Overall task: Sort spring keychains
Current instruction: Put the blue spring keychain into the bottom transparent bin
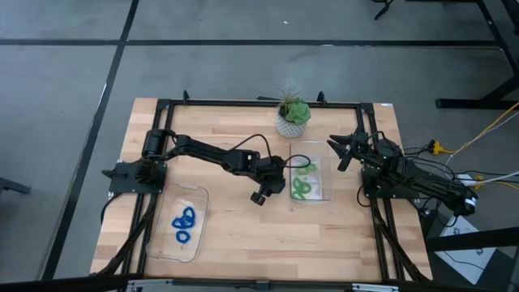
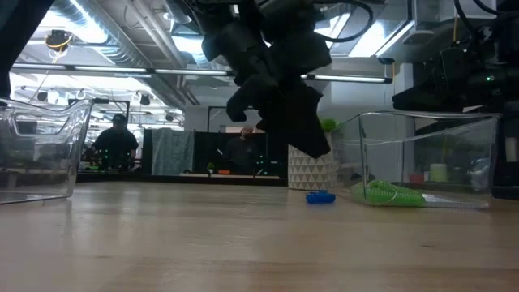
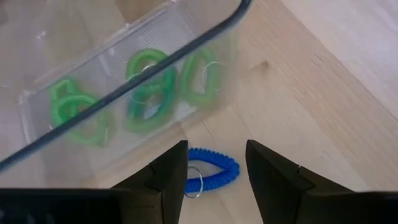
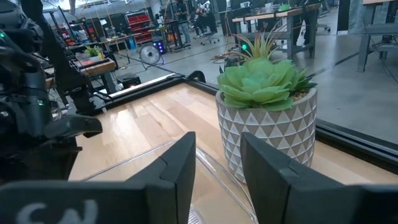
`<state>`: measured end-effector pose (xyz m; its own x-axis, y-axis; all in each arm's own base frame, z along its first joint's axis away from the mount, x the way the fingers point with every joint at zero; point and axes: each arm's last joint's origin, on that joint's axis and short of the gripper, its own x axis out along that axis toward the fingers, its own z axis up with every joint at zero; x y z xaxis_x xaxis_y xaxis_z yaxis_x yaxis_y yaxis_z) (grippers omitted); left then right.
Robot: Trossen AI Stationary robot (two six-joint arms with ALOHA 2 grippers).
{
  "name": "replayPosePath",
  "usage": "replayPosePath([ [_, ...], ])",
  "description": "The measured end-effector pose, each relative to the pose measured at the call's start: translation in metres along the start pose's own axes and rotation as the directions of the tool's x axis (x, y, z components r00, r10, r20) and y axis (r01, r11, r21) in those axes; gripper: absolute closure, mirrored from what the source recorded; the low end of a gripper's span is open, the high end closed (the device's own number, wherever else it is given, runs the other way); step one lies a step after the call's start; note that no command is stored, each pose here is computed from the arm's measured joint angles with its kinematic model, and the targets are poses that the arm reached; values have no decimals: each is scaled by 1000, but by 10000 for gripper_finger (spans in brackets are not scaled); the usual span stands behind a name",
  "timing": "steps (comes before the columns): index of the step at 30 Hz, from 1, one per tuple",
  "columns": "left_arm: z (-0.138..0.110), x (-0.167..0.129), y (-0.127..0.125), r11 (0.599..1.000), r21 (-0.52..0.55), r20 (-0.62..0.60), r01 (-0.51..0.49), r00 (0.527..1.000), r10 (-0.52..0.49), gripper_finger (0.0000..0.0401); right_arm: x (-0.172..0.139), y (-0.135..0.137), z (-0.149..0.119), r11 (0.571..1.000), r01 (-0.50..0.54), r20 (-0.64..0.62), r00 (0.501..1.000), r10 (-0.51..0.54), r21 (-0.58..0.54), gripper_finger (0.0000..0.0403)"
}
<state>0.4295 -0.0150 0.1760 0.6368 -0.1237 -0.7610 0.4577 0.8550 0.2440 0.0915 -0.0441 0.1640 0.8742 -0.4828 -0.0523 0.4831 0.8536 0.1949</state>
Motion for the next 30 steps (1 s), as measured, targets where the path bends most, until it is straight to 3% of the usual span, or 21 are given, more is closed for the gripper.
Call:
replayPosePath([
  [10,-17,31,-10,1000,-7,-90,19,996,-19,261,0,0,0,1000,0,0,1000,0,0,276],
  [21,-22,42,-12,999,-6,-95,34,995,-35,262,0,0,0,1000,0,0,1000,0,0,276],
  [30,-28,44,-9,988,-157,-131,4,991,-25,262,0,0,0,1000,0,0,1000,0,0,276],
])
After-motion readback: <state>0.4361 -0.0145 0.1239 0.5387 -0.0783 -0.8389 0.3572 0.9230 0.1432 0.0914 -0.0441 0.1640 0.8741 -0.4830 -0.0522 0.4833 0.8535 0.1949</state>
